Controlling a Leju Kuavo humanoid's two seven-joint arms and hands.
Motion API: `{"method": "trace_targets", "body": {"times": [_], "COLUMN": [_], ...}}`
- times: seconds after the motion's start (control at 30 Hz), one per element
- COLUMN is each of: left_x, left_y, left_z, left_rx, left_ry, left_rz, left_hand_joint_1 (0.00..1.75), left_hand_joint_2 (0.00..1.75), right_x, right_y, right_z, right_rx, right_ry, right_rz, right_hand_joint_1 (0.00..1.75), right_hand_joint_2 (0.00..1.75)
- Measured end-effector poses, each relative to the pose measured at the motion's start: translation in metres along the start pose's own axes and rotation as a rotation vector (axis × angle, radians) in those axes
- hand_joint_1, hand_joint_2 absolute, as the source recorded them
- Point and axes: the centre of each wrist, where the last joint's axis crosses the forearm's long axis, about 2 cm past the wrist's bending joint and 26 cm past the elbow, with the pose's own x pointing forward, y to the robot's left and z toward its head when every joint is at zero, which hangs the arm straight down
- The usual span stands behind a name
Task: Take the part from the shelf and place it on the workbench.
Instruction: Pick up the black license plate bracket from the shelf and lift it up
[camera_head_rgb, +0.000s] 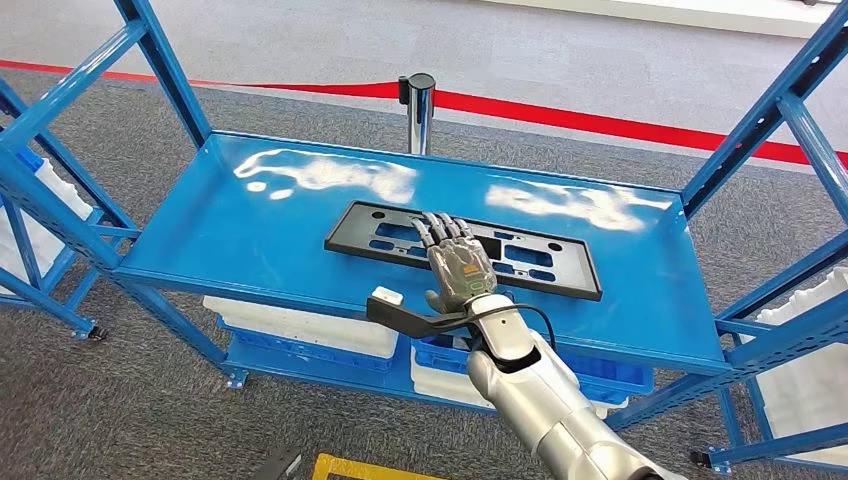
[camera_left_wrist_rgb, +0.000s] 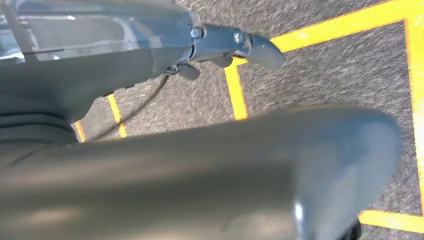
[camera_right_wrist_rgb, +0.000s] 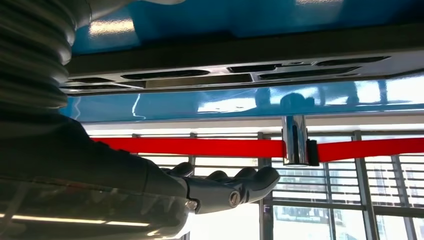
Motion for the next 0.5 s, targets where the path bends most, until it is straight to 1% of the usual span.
{"method": "trace_targets", "body": {"times": [0.2,0.3,0.37,0.43,0.5], "left_x": [0.000,0.001,0.001,0.002,0.002], "left_y": [0.000,-0.001,-0.001,-0.001,-0.001], "left_z": [0.000,0.000,0.000,0.000,0.000], "left_rx": [-0.001,-0.003,-0.004,-0.006,-0.006], "left_ry": [0.004,0.000,-0.002,-0.003,-0.003], "left_rz": [-0.003,-0.003,-0.002,-0.002,-0.001], "left_hand_joint_1": [0.00,0.00,0.00,0.00,0.00], "left_hand_joint_2": [0.00,0.00,0.00,0.00,0.00], "right_x": [0.001,0.002,0.001,-0.001,-0.003], "right_y": [0.006,0.005,0.007,0.009,0.011], "right_z": [0.002,0.000,0.000,0.001,0.001], "right_rx": [0.026,0.034,0.048,0.060,0.074], "right_ry": [0.001,0.004,0.013,0.023,0.034], "right_rz": [0.006,0.007,0.009,0.013,0.018], "right_hand_joint_1": [0.00,0.16,0.32,0.39,0.40], "right_hand_joint_2": [1.75,1.75,1.75,1.75,1.75]}}
